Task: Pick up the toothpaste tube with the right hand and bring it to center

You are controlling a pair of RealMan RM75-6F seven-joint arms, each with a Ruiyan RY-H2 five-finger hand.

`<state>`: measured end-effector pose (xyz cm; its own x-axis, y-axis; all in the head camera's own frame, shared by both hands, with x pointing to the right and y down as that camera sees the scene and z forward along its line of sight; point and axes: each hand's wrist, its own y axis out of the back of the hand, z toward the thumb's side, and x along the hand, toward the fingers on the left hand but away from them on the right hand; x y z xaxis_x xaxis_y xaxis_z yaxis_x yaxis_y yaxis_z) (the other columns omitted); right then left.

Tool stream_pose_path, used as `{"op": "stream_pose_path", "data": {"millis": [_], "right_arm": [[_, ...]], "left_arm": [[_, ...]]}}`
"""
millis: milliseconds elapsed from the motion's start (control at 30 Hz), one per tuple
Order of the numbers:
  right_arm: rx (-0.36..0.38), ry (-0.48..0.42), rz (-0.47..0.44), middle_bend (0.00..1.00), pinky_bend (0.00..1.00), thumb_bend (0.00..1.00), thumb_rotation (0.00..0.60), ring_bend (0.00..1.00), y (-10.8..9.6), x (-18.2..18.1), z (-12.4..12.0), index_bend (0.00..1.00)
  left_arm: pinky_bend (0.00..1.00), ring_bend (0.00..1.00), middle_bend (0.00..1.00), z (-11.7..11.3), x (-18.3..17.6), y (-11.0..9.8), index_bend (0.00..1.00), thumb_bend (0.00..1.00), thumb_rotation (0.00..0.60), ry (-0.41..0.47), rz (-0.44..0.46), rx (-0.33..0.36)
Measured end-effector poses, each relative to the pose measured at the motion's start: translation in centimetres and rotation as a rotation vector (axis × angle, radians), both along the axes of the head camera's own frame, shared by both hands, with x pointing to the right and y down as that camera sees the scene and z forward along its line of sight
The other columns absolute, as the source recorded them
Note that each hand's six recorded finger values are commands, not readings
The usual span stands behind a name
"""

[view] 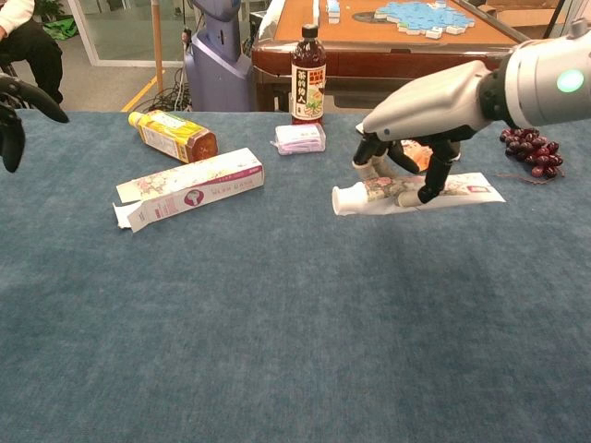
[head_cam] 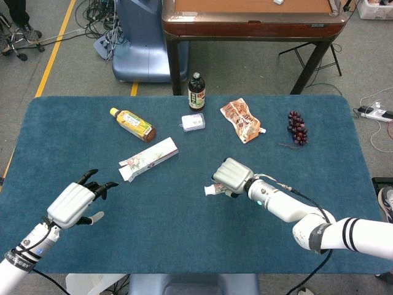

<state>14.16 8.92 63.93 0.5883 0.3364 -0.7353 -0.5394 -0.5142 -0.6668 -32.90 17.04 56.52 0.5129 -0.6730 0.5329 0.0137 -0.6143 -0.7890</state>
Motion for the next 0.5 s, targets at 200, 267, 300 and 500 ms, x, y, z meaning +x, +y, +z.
{"op": "stream_pose_path", "data": {"millis": [200,267,300,500], "right_arm": [[0.000,-0.014,-0.083,0.64,0.33,0.90,0.600,0.53,0.9,-2.9,-0.1,0.69],[0.001,-0.019,-0.099,0.64,0.33,0.90,0.600,0.53,1.1,-3.5,-0.1,0.69],[0.002,-0.023,-0.107,0.64,0.33,0.90,0.599,0.53,1.2,-3.9,-0.1,0.69],[0.010,-0.047,-0.138,0.64,0.33,0.90,0.600,0.53,1.4,-6.1,-0.3,0.69]], "left_arm": [[0.04,0.39,0.47,0.9,3.3,0.4,0.13,0.22,0.600,-0.001,0.129,-0.047],[0.04,0.39,0.47,1.1,4.2,0.6,0.12,0.22,0.600,-0.001,0.159,-0.065],[0.04,0.39,0.47,1.3,4.7,0.6,0.12,0.22,0.600,-0.001,0.176,-0.076],[0.04,0.39,0.47,1.9,7.3,0.5,0.10,0.22,0.600,0.002,0.223,-0.129]]}}
